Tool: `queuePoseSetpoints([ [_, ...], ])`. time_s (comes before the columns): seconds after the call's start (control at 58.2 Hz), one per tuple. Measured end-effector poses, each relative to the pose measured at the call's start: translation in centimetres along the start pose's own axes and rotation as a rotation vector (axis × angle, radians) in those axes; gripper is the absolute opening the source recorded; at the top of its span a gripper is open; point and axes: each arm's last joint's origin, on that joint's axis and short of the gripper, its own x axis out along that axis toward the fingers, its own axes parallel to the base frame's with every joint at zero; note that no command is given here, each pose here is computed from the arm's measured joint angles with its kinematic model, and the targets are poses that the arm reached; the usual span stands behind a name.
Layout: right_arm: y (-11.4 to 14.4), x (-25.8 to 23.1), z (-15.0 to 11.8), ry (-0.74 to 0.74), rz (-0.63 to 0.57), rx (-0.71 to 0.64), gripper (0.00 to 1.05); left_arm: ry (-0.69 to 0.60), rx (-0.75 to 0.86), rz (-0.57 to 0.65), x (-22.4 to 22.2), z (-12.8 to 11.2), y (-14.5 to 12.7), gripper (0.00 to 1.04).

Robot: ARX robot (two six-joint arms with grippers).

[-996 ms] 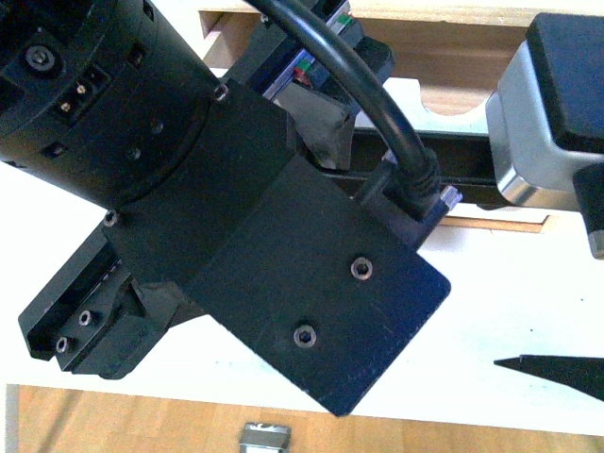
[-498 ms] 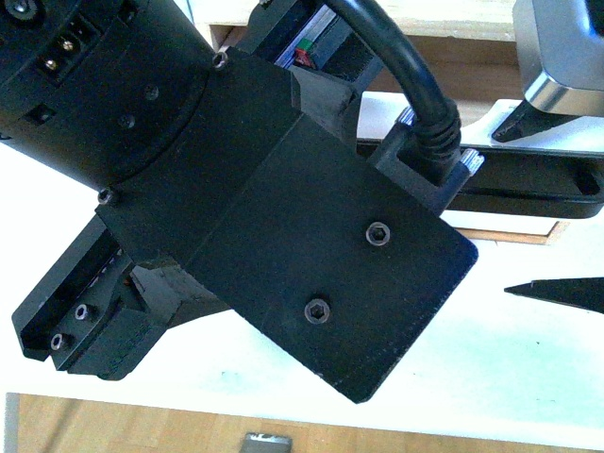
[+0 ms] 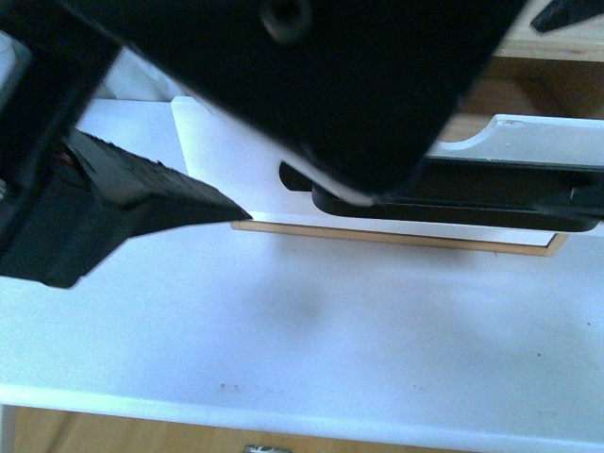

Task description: Pull drawer

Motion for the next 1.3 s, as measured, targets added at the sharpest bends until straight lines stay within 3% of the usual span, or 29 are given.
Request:
queuePoseSetpoints([
  [0.309, 0.3, -3.8, -0.3, -0.092, -0.311, 0.048, 0.95, 0.013, -0.105, 0.225, -4.8, -1.6, -1.2, 0.98],
  [0.515, 2.7, -5.7, -2.0, -0.103, -0.502, 0.167, 0.95, 0.061, -0.234, 0.475, -7.6, -2.6, -3.5, 0.98],
  [0.687, 5.9, -7.2, -2.8, -0.123, -0.648, 0.282, 0.95, 0.134, -0.410, 0.690, -9.1, -2.6, -7.3, 0.98],
  [0.79, 8.0, -7.6, -3.2, -0.128, -0.695, 0.363, 0.95, 0.222, -0.574, 0.873, -9.8, -3.2, -9.2, 0.98],
  [0.858, 9.6, -7.7, -3.5, -0.130, -0.707, 0.415, 0.95, 0.231, -0.765, 0.974, -10.4, -3.6, -10.9, 0.98],
  [0.996, 11.8, -8.2, -4.0, -0.134, -0.761, 0.510, 0.95, 0.206, -1.095, 1.034, -10.8, -3.8, -13.9, 0.98],
  [1.099, 13.3, -7.8, -4.8, -0.143, -0.828, 0.655, 0.95, 0.196, -1.397, 1.077, -10.1, -3.6, -16.6, 0.98],
  [1.305, 13.6, -7.6, -5.0, -0.170, -0.837, 0.748, 0.95, 0.137, -1.518, 1.089, -9.8, -3.3, -17.3, 0.98],
])
